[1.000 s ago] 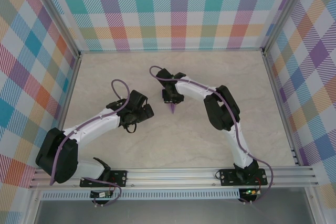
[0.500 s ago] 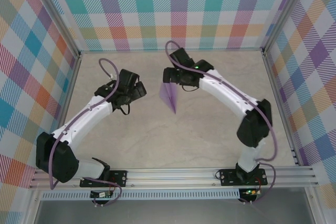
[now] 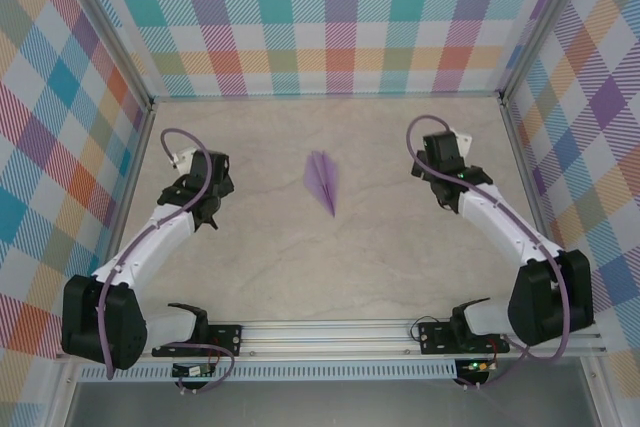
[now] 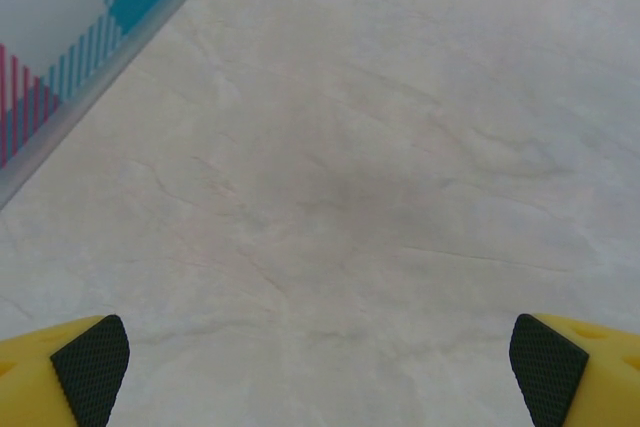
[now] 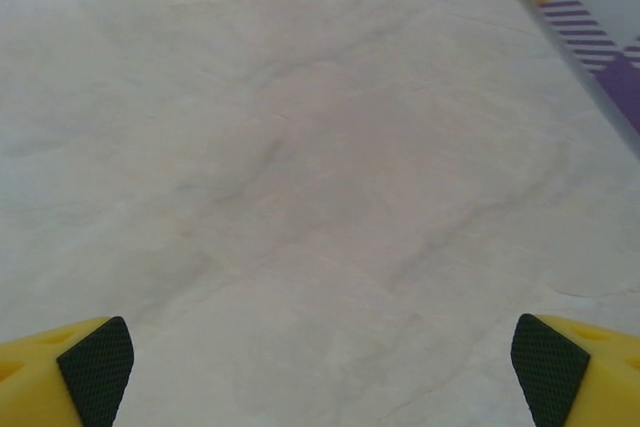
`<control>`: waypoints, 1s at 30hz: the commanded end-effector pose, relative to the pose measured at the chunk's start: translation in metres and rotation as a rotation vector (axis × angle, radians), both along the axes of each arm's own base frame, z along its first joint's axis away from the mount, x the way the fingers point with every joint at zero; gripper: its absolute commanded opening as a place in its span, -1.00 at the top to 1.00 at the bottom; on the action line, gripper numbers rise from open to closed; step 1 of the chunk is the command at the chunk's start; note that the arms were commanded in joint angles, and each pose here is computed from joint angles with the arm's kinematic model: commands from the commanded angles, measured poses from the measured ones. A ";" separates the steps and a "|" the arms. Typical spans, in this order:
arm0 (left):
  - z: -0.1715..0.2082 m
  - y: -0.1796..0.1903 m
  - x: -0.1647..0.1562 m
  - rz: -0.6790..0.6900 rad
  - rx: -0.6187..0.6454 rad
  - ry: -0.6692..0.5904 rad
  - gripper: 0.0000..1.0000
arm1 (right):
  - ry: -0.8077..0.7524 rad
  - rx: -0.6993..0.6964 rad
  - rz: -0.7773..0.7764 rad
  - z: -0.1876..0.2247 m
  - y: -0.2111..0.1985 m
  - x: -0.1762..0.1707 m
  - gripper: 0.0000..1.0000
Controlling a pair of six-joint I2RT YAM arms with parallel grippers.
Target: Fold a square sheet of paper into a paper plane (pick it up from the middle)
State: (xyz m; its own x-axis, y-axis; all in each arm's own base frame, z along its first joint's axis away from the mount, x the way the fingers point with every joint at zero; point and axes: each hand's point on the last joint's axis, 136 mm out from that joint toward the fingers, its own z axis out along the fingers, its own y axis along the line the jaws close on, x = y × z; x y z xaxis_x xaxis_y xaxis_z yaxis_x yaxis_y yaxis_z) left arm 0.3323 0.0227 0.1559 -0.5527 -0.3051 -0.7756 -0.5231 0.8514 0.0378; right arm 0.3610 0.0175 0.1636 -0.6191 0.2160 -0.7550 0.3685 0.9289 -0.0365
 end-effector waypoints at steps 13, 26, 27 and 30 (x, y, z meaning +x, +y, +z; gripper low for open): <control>-0.040 -0.005 0.029 -0.286 0.096 -0.287 -1.00 | -0.237 -0.092 0.225 -0.046 -0.007 0.021 -0.99; -0.067 -0.024 0.058 -0.437 -0.003 -0.329 -1.00 | -0.364 -0.009 0.324 -0.056 -0.008 0.030 -0.99; -0.070 -0.024 0.059 -0.436 -0.004 -0.321 -1.00 | -0.362 -0.004 0.332 -0.059 -0.008 0.031 -0.99; -0.076 -0.024 0.062 -0.431 -0.007 -0.298 -1.00 | -0.352 0.009 0.352 -0.068 -0.006 0.035 -0.99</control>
State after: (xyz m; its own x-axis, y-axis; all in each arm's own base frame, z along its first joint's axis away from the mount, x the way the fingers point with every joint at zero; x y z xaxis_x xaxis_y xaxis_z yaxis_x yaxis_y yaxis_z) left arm 0.3814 0.0009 0.0628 -0.4453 -0.1143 -0.8880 -0.1411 0.9884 -0.0565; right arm 0.3867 0.0028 0.0857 -0.4236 0.0542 -0.9042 0.0832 0.9963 0.0208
